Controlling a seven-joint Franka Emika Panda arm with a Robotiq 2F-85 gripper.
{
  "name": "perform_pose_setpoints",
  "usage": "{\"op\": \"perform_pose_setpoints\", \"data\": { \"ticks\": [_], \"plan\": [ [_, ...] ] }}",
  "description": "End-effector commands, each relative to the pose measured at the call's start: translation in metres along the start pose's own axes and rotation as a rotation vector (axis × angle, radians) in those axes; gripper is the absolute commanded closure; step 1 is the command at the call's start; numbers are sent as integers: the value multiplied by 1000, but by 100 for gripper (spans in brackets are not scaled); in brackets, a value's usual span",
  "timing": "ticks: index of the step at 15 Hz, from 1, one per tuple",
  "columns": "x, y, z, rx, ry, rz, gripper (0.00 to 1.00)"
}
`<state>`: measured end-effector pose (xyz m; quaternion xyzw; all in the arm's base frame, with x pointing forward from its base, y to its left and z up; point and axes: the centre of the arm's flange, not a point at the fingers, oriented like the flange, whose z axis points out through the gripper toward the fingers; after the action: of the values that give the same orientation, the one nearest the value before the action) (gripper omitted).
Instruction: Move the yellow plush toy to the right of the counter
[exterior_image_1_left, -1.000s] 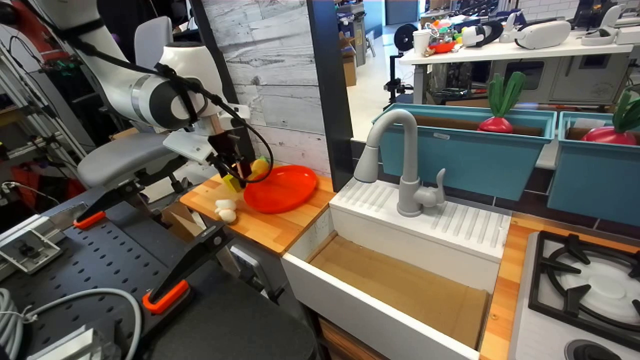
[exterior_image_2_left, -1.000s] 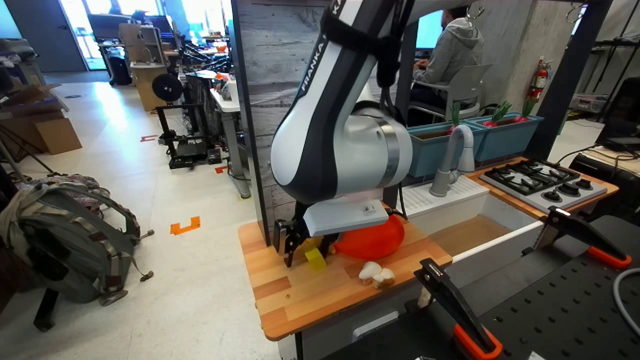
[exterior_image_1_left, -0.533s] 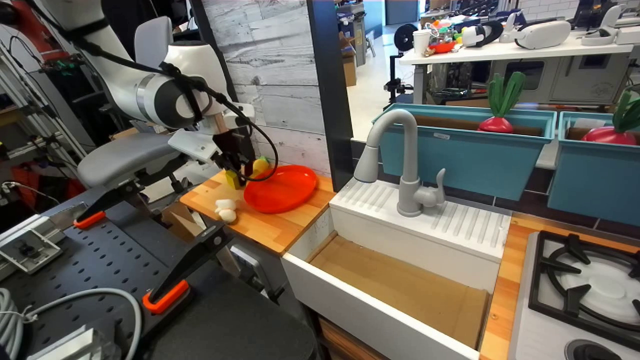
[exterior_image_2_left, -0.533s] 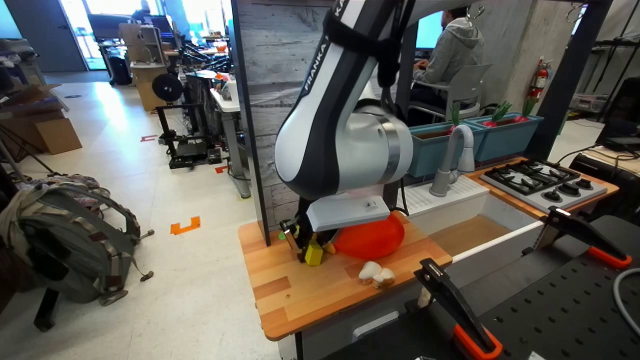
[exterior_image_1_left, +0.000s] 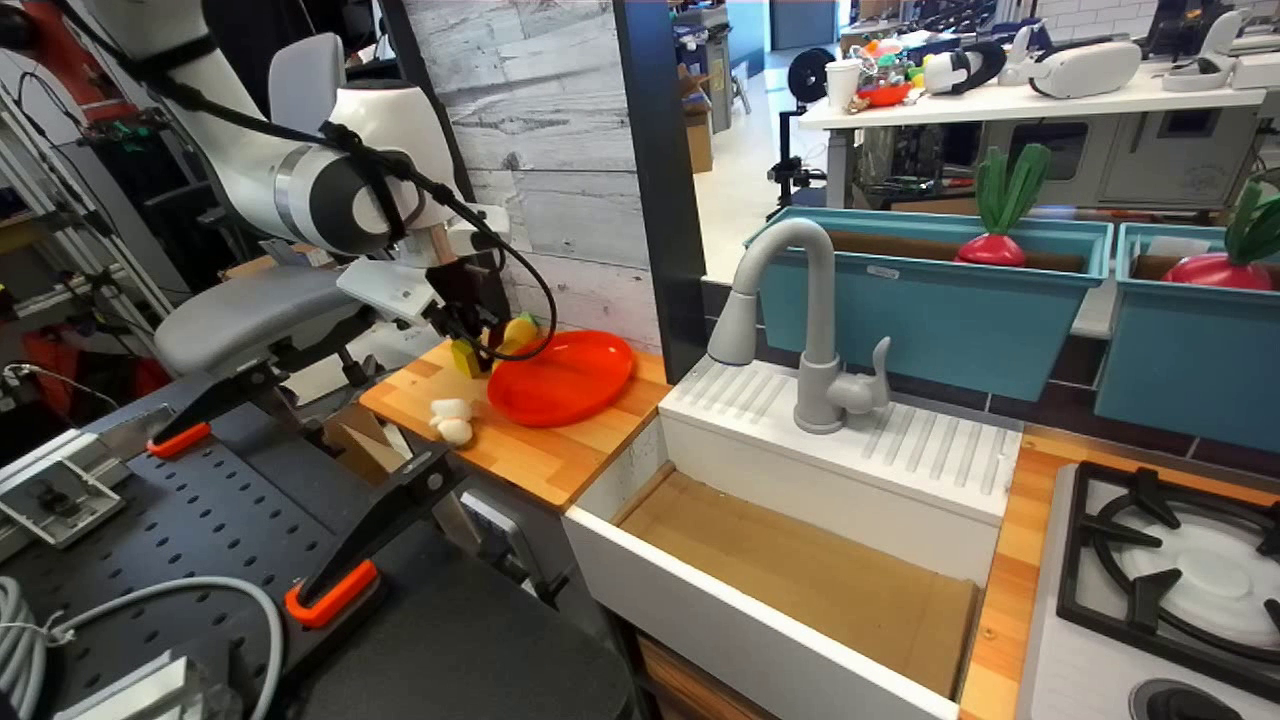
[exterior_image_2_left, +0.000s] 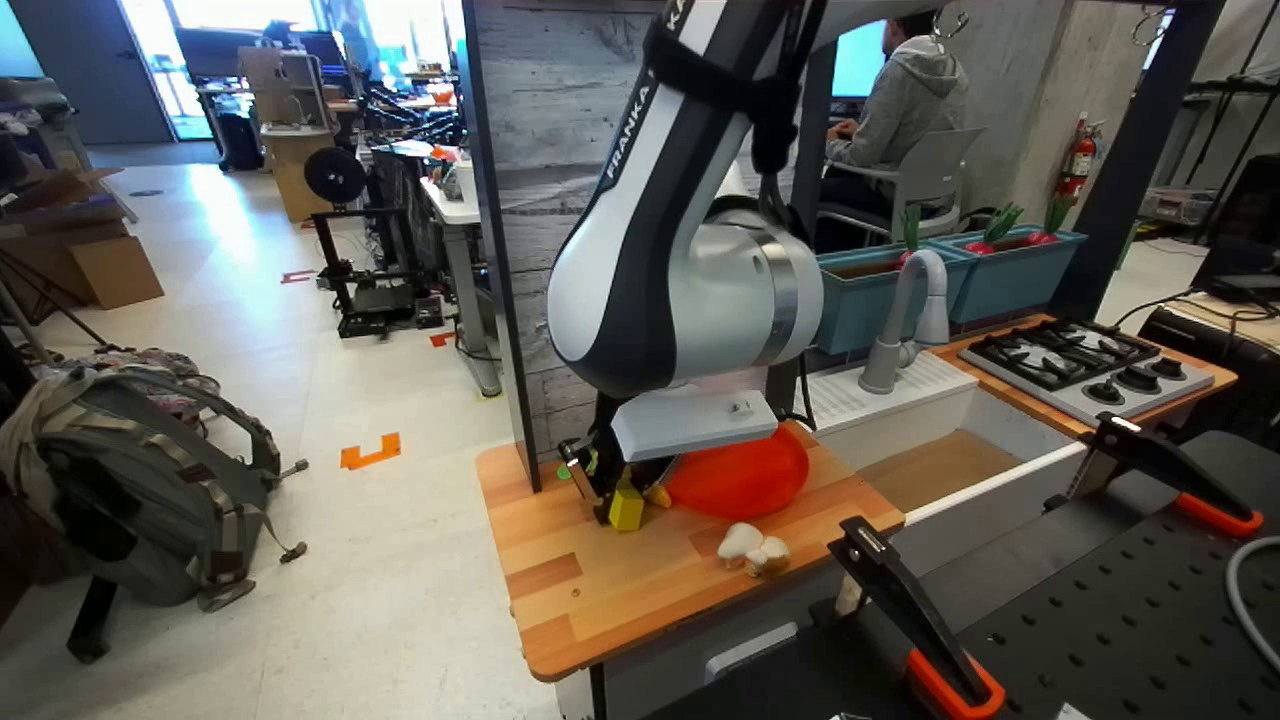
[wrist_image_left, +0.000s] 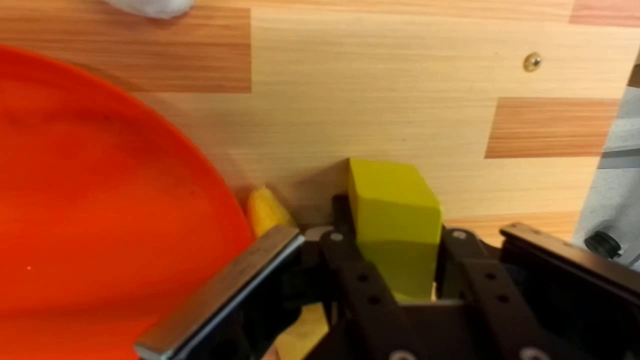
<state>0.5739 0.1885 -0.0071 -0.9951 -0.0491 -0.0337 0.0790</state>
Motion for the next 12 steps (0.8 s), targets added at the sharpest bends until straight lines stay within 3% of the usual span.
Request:
{"op": "perform_pose_setpoints", "data": {
  "ticks": [1,7,12],
  "plan": [
    [-8,-3,-15,-8,-11,-10,92],
    [-26,6,-66,-40,2,-30,92],
    [-30,56,-106,-100,42,9,92]
  ]
}}
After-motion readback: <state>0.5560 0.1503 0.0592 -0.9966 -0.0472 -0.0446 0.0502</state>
